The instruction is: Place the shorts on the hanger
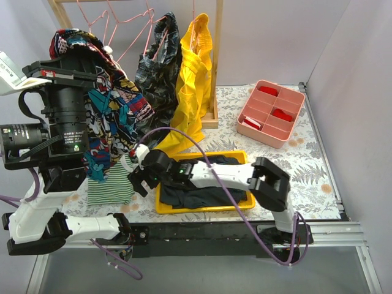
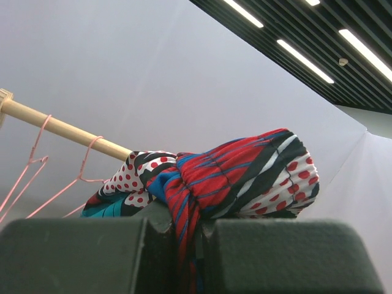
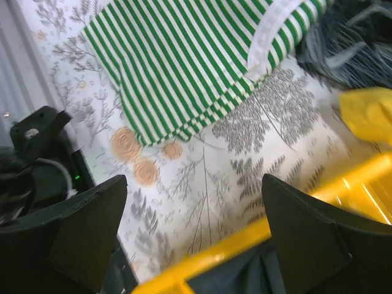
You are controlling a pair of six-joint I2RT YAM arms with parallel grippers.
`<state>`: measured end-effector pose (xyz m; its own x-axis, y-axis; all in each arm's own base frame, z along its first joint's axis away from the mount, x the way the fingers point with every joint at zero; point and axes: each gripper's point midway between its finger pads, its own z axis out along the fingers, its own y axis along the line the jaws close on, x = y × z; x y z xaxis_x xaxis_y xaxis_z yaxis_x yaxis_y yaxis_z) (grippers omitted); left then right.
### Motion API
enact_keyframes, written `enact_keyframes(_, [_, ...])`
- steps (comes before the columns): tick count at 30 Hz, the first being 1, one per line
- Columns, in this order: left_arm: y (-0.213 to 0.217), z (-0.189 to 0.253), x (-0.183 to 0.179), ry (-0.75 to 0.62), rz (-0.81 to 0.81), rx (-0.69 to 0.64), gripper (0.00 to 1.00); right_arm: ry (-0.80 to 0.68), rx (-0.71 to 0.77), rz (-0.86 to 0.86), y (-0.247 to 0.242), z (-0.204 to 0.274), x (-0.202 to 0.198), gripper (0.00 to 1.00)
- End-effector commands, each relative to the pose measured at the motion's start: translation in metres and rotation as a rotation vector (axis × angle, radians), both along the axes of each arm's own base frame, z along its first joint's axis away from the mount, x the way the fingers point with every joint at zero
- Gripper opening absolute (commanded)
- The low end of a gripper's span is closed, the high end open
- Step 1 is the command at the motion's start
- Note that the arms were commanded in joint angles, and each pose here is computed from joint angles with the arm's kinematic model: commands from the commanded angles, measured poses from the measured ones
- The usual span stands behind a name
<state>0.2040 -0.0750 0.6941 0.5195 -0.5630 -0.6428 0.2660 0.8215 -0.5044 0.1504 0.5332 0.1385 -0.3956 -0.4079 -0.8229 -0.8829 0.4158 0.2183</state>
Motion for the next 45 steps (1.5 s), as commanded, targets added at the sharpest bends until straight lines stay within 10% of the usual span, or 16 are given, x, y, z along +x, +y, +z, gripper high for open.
enact_keyframes(1, [0.009,0.002,-0.009,-0.041,-0.011,-0.014,0.0,-0.067,-0.015,0.067,0.033,-0.004,0.012,0.99])
enact_keyframes(16, [0.018,-0.025,-0.015,-0.002,-0.05,-0.024,0.0,-0.016,-0.269,-0.093,-0.048,-0.095,0.028,0.99])
enact_keyframes(45, [-0.056,-0.127,0.001,0.298,-0.298,0.179,0.0,0.102,-0.161,-0.517,-0.258,-0.069,0.024,0.99])
